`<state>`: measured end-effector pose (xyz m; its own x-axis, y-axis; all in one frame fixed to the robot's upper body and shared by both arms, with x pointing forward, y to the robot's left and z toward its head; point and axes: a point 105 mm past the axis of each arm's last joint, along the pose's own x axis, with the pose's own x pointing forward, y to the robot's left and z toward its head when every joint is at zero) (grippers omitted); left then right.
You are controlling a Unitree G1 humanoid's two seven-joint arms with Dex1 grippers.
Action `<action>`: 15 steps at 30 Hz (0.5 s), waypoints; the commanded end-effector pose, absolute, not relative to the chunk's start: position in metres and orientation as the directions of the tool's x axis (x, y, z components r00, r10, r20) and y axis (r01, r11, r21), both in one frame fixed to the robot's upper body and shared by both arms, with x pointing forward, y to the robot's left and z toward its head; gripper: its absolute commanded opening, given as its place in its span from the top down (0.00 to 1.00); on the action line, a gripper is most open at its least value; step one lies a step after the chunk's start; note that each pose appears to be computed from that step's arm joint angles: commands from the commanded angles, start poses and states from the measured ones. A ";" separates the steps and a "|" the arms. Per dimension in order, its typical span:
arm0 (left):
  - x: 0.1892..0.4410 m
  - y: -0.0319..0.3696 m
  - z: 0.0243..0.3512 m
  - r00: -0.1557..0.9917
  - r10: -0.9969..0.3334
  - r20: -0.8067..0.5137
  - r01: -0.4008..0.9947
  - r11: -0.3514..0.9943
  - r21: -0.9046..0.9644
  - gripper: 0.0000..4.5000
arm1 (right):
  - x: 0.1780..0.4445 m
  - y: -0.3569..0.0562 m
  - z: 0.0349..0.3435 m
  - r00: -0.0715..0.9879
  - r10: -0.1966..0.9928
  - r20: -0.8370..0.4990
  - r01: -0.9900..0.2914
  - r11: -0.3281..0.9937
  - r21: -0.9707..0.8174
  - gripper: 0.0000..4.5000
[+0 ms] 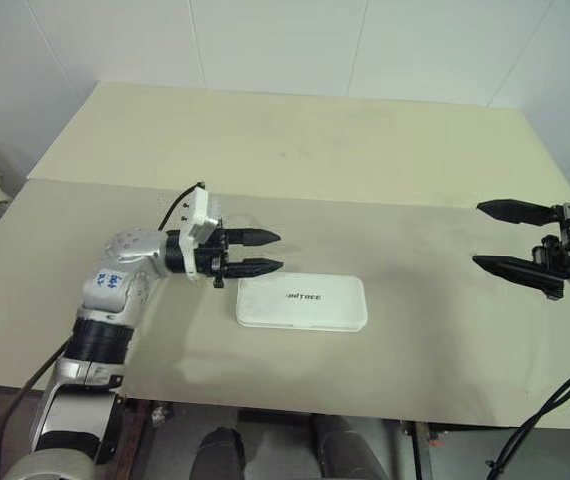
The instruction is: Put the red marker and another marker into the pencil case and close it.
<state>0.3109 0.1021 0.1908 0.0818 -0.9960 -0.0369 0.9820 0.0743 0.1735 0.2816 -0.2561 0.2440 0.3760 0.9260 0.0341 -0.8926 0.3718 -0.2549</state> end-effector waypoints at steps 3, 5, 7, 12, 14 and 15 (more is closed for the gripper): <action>0.289 0.124 0.199 -0.028 -0.995 -0.096 0.979 -0.047 0.200 0.01 | 0.281 -0.256 0.256 0.340 0.940 0.016 -0.893 0.329 -0.306 0.00; 0.284 0.138 0.201 -0.051 -0.991 -0.123 0.978 -0.075 0.193 0.01 | 0.281 -0.257 0.255 0.338 0.941 0.010 -0.894 0.324 -0.310 0.00; 0.283 0.152 0.206 -0.049 -0.989 -0.139 0.982 -0.073 0.173 0.01 | 0.280 -0.258 0.255 0.341 0.940 0.009 -0.891 0.327 -0.314 0.00; 0.289 0.196 0.210 0.130 -0.943 -0.306 0.984 0.085 0.156 0.01 | 0.280 -0.262 0.257 0.371 0.928 0.030 -0.868 0.358 -0.344 0.00; 0.283 0.198 0.211 0.111 -0.940 -0.323 0.990 0.078 0.114 0.01 | 0.280 -0.263 0.256 0.374 0.927 0.037 -0.866 0.363 -0.345 0.00; 0.281 0.201 0.210 0.117 -0.932 -0.343 0.990 0.084 0.109 0.01 | 0.281 -0.263 0.254 0.377 0.925 0.044 -0.864 0.368 -0.344 0.00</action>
